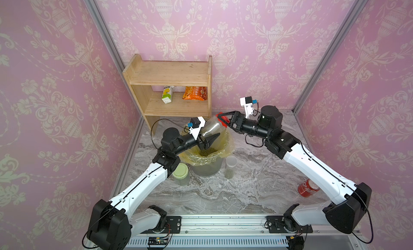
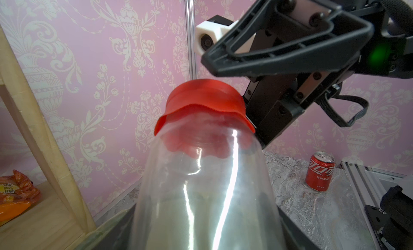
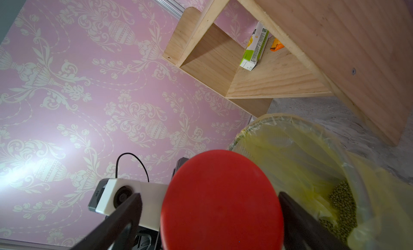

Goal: Empty moldy mung beans from jars
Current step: Unscrew the lid from the jar.

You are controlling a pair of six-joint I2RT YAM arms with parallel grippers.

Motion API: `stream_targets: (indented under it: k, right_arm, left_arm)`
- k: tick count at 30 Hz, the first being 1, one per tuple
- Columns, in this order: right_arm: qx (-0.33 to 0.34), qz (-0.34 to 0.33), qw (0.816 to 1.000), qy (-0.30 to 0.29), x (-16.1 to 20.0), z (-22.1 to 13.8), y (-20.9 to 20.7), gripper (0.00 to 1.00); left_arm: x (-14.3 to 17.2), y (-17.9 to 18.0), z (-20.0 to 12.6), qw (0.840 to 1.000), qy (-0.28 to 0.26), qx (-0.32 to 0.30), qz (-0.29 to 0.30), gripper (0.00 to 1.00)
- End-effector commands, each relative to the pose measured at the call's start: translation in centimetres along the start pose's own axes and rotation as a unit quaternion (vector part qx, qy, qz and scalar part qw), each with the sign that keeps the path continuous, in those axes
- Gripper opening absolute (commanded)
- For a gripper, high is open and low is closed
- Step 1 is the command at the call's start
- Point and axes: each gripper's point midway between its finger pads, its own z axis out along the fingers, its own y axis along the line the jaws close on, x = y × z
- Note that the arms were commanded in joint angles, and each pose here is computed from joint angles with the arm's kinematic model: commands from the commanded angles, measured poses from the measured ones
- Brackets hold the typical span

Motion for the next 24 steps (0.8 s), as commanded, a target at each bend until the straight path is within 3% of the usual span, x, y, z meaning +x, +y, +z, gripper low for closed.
stream_targets:
  k: [1,12,18,24]
  right_arm:
    - [-0.010,0.008,1.000,-0.012,-0.6,0.3,0.2,0.89]
    - [-0.007,-0.004,1.000,0.003,0.0,1.0,0.4,0.75]
    - [0.004,-0.036,0.999,-0.003,0.0,0.7,0.5,0.67]
    - [-0.005,-0.046,0.999,-0.008,0.1,0.7,0.5,0.65]
  left_arm:
    - [-0.5,0.1,-0.5,1.000,-0.002,-0.005,0.016,0.44]
    - [-0.6,0.9,0.0,1.000,-0.006,-0.020,0.005,0.44]
    - [-0.3,1.7,0.3,0.998,-0.008,-0.036,-0.041,0.43]
    - [-0.4,2.0,0.4,0.995,-0.012,-0.044,-0.090,0.43]
